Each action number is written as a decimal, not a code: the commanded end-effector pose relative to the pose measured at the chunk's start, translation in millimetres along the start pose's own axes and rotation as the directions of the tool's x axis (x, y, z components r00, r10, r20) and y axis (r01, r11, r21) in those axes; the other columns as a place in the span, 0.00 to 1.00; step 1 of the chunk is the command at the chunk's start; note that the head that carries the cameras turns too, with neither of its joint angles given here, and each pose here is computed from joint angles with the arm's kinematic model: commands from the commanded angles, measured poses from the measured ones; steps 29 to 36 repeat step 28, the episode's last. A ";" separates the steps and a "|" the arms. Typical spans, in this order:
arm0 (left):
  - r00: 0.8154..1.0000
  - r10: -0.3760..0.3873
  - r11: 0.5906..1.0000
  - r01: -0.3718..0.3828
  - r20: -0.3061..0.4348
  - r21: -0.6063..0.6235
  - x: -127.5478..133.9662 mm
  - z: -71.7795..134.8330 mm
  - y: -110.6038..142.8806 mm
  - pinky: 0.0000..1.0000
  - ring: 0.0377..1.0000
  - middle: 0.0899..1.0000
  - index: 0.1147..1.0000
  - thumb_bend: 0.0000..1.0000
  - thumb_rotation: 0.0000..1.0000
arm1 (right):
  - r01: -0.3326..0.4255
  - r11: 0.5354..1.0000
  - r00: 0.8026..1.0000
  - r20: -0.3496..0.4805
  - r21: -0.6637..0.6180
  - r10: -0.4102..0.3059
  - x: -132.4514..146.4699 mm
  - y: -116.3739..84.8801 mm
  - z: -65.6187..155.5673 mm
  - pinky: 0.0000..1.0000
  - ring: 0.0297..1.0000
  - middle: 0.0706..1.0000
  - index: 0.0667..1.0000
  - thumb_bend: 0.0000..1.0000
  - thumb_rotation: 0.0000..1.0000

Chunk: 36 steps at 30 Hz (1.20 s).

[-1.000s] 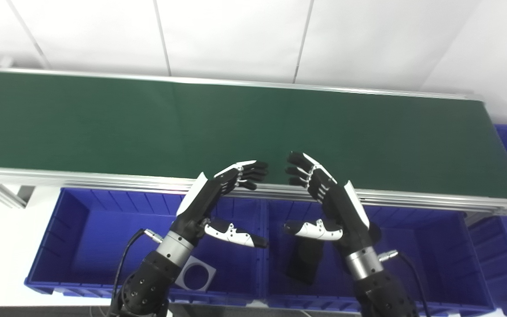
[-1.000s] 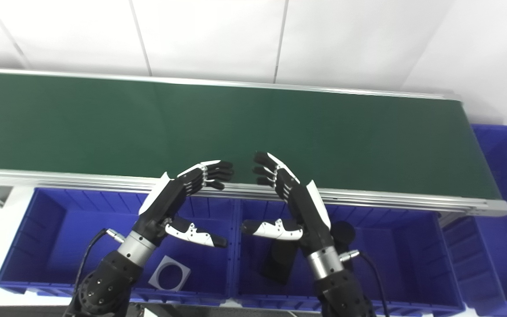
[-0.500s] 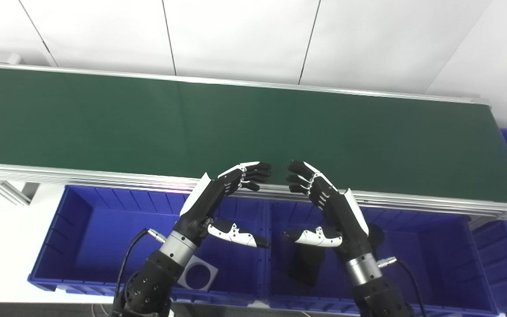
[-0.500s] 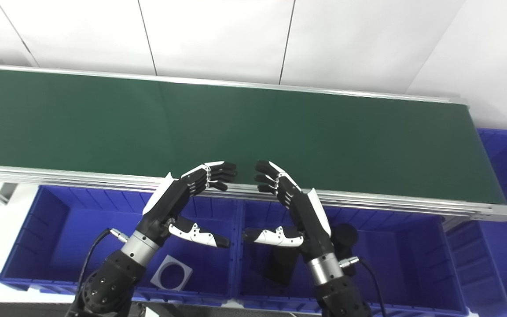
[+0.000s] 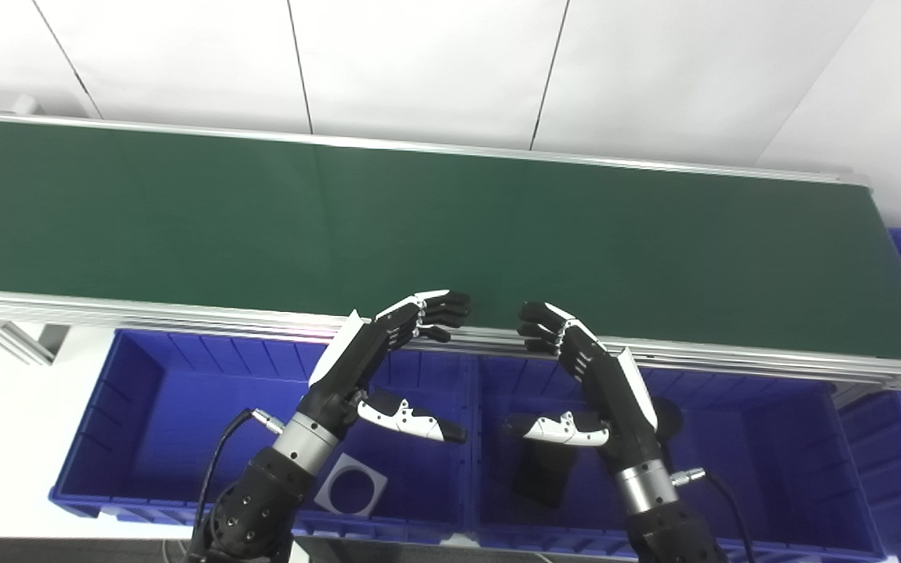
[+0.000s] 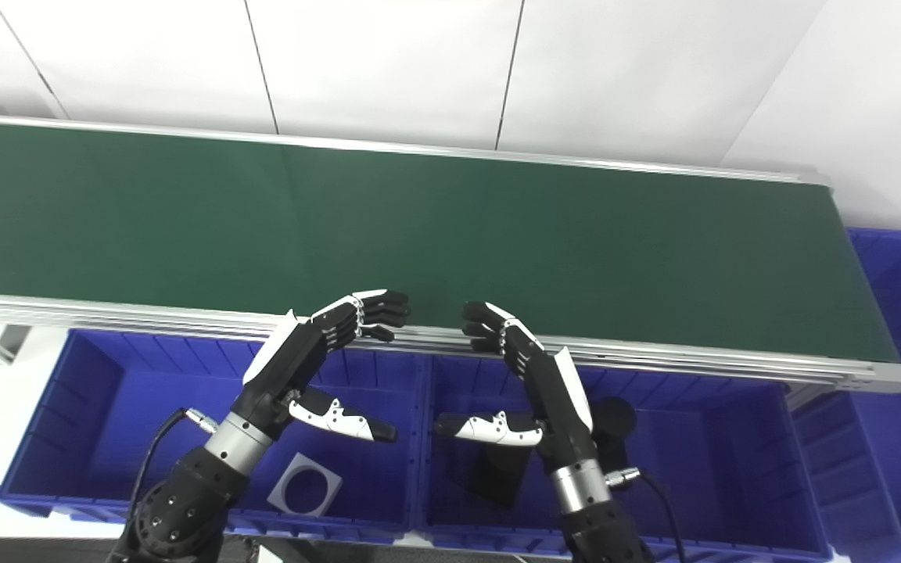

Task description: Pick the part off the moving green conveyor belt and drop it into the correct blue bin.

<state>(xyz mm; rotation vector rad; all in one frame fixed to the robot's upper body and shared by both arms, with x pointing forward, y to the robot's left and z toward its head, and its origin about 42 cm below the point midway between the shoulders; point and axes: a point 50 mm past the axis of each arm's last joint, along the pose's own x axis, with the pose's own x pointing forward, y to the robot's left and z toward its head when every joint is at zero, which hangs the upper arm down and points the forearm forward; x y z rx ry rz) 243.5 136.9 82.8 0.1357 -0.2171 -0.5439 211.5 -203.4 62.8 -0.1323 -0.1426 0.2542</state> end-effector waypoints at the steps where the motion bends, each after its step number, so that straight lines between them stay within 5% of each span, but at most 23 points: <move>1: 0.998 0.013 1.000 -0.014 0.069 0.020 5.2 9.4 4.1 0.69 0.75 0.77 0.77 1.00 0.16 | 0.009 1.000 0.997 0.078 -0.008 -0.008 6.6 -2.4 10.1 0.75 0.79 0.82 0.80 0.97 0.32; 36: 0.998 0.020 1.000 -0.021 0.061 0.018 4.0 3.4 7.0 0.70 0.76 0.77 0.77 1.00 0.16 | 0.007 0.999 0.998 0.063 -0.047 -0.004 4.5 -7.6 0.0 0.73 0.78 0.82 0.80 0.98 0.30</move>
